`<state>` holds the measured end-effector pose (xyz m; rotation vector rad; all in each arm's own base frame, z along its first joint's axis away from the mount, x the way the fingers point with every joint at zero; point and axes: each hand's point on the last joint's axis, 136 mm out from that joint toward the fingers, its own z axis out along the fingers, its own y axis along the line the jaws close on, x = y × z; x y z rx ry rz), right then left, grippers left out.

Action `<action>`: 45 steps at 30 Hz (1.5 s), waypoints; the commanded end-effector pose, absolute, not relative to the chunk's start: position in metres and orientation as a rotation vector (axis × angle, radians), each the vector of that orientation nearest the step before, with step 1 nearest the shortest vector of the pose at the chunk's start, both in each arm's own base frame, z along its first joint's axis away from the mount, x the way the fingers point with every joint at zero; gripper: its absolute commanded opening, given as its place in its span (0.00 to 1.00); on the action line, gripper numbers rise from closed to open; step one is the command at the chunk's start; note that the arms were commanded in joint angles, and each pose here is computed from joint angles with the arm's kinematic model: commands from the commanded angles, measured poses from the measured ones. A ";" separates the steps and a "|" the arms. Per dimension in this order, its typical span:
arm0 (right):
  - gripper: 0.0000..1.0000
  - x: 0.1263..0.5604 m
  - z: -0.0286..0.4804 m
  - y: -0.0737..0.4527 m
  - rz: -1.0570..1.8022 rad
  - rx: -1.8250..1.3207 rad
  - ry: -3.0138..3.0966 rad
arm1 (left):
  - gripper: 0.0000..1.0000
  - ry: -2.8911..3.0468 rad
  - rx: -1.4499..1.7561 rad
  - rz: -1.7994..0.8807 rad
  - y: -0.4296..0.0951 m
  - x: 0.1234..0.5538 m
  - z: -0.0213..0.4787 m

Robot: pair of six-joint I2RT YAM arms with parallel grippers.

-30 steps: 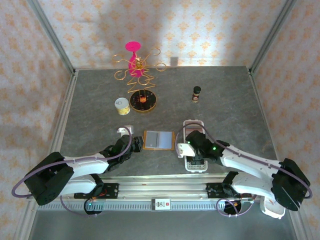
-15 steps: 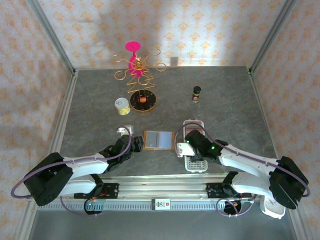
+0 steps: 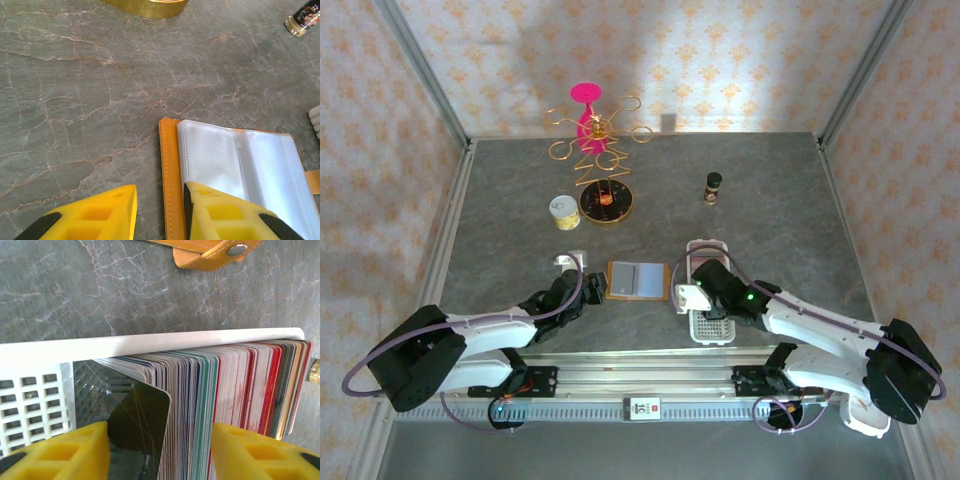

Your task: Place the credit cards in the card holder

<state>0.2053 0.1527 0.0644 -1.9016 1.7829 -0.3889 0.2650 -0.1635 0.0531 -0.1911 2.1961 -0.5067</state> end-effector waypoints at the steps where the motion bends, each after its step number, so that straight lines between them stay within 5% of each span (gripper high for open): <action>1: 0.48 0.217 0.075 0.149 -0.453 -1.831 1.780 | 0.32 2.181 -0.199 -0.518 -0.165 0.267 0.057; 15: 0.20 0.216 0.082 0.150 -0.437 -1.820 1.768 | 0.32 2.190 -0.195 -0.521 -0.167 0.268 0.054; 32: 0.07 0.208 0.099 0.151 -0.376 -1.797 1.803 | 0.32 2.207 -0.169 -0.541 -0.173 0.267 0.052; 35: 0.00 0.201 0.102 0.152 -0.321 -1.812 1.821 | 0.35 2.203 -0.158 -0.550 -0.174 0.267 0.054; 45: 0.00 0.170 0.154 0.188 0.098 -1.694 1.837 | 0.61 2.199 -0.137 -0.583 -0.177 0.264 0.056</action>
